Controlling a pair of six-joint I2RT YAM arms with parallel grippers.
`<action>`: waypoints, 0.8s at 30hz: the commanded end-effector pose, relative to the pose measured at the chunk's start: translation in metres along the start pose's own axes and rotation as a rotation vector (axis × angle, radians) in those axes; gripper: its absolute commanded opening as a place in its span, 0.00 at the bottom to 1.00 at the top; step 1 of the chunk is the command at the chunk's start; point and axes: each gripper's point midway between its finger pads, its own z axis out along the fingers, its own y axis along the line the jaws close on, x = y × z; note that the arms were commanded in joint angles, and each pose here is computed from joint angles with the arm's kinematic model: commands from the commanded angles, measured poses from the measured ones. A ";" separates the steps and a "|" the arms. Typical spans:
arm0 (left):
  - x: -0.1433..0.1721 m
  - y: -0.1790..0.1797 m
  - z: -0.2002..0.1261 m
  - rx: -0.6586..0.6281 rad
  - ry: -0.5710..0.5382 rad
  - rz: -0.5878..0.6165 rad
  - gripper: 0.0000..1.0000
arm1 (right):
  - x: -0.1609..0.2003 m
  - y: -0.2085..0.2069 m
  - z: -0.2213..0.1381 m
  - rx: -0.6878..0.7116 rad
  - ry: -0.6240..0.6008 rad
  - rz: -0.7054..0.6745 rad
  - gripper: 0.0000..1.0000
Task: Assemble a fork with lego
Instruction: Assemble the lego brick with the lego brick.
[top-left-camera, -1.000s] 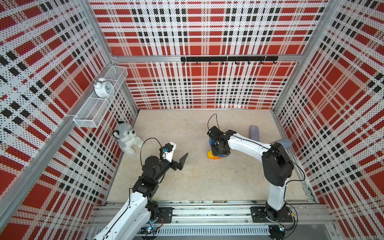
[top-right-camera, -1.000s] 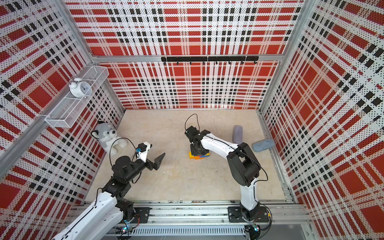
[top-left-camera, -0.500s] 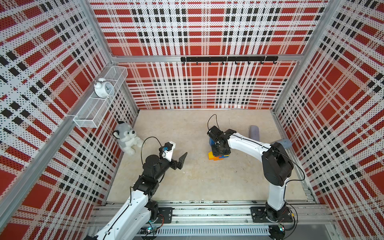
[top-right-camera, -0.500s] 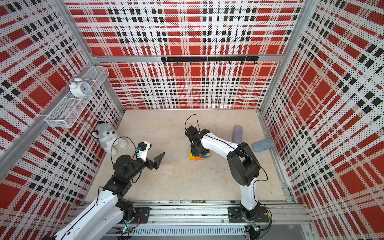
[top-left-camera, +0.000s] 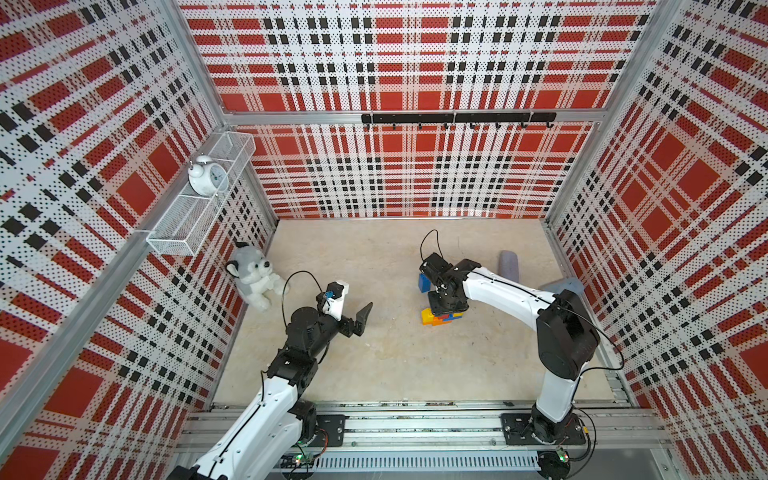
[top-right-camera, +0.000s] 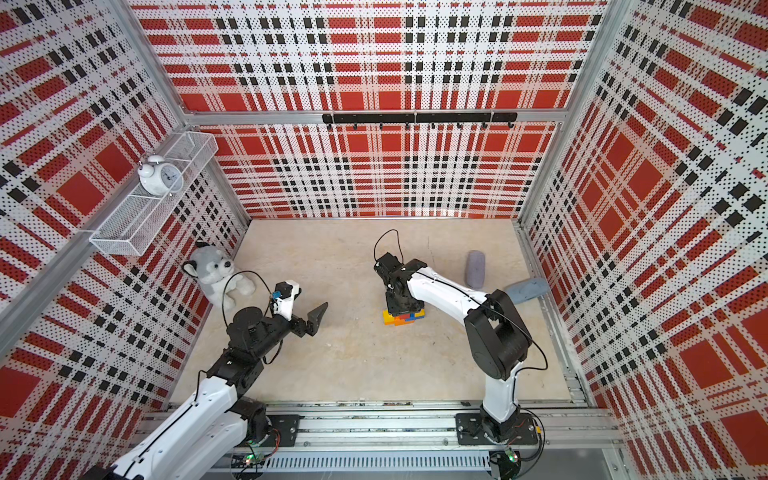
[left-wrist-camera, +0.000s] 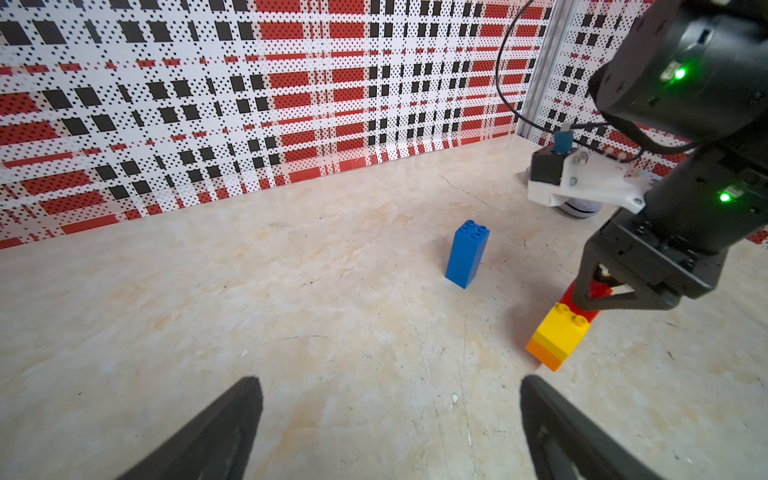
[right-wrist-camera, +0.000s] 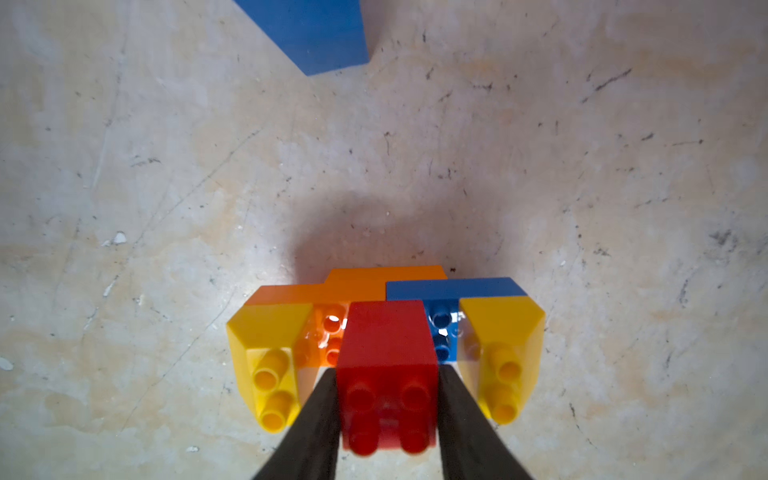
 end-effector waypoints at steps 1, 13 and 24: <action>-0.021 -0.001 -0.003 0.008 -0.060 0.023 0.98 | -0.011 0.003 -0.023 -0.032 -0.081 0.013 0.41; -0.052 -0.029 0.046 0.212 -0.024 0.023 0.96 | -0.045 -0.049 -0.153 -0.093 -0.521 -0.010 0.82; -0.017 -0.086 0.156 0.404 0.308 0.295 0.85 | -0.022 -0.112 -0.170 -0.229 -0.693 0.087 1.00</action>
